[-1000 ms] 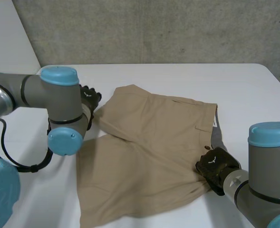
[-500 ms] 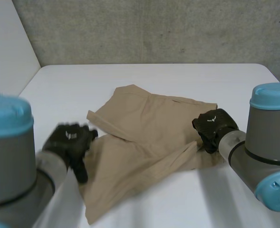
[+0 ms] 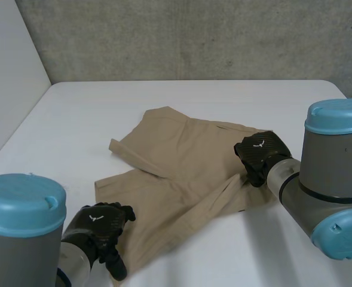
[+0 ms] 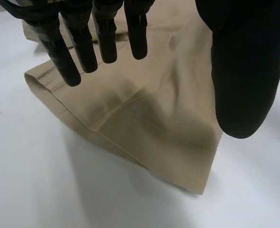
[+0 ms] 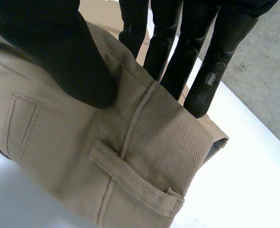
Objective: Fold the shorts.
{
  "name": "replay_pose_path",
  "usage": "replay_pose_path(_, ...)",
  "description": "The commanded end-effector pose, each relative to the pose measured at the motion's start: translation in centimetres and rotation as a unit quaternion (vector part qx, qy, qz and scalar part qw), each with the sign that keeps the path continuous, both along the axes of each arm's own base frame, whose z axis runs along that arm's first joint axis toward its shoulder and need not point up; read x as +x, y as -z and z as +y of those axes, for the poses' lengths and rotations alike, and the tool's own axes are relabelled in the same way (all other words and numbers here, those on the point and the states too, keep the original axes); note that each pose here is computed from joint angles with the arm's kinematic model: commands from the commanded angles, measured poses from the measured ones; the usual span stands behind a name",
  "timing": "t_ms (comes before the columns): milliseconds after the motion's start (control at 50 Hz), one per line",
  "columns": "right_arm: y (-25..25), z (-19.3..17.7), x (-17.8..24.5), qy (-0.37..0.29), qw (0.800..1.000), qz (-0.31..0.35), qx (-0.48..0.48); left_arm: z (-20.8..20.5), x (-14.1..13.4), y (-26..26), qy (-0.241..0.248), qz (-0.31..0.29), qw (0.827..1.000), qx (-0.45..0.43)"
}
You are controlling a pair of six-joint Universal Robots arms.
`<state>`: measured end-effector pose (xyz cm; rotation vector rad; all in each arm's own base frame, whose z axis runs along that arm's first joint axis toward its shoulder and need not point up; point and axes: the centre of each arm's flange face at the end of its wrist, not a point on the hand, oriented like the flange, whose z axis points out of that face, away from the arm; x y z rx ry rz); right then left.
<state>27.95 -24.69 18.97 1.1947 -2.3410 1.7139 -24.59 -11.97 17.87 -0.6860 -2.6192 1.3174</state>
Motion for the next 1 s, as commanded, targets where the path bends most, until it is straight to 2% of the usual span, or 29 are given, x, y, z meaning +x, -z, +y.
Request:
replay_pose_path(20, -0.1, 0.0, 0.0, 0.001, 1.0, -0.001, -0.002, -0.3, -1.0, 1.4, 0.008, -0.014, 1.0, 0.015)
replay_pose_path(140, -0.4, -0.2, -0.1, 0.005, 1.0, -0.005, -0.004, -0.2, -1.8, 2.8, 0.01, -0.039, 0.999, 0.023)
replay_pose_path(240, -0.5, -0.3, -0.2, 0.009, 1.0, -0.009, -0.004, -0.2, -2.0, 2.7, -0.011, -0.056, 0.998, -0.005)
replay_pose_path(340, -0.6, -0.5, -0.3, 0.012, 1.0, -0.012, -0.004, -1.2, -2.3, 1.5, -0.053, -0.039, 0.995, -0.07)
replay_pose_path(480, -0.9, -0.9, -0.1, 0.009, 1.0, -0.012, -0.013, -3.4, -3.3, -1.1, -0.063, -0.011, 0.99, -0.123)
replay_pose_path(600, -1.4, -2.2, 0.5, 0.008, 0.999, -0.018, -0.032, -10.6, -3.9, -5.2, -0.09, -0.032, 0.972, -0.216)
replay_pose_path(820, -1.5, -7.9, 3.3, 0.014, 0.991, -0.044, -0.123, -20.1, -10.0, -5.7, -0.016, -0.046, 0.946, -0.32)
replay_pose_path(920, -0.1, -11.2, 4.5, 0.027, 0.982, -0.025, -0.188, -24.2, -12.7, -3.8, 0.016, -0.051, 0.923, -0.38)
replay_pose_path(1000, 1.4, -13.6, 5.6, 0.027, 0.97, 0.007, -0.243, -26.2, -14.1, -2.4, 0.018, -0.043, 0.903, -0.426)
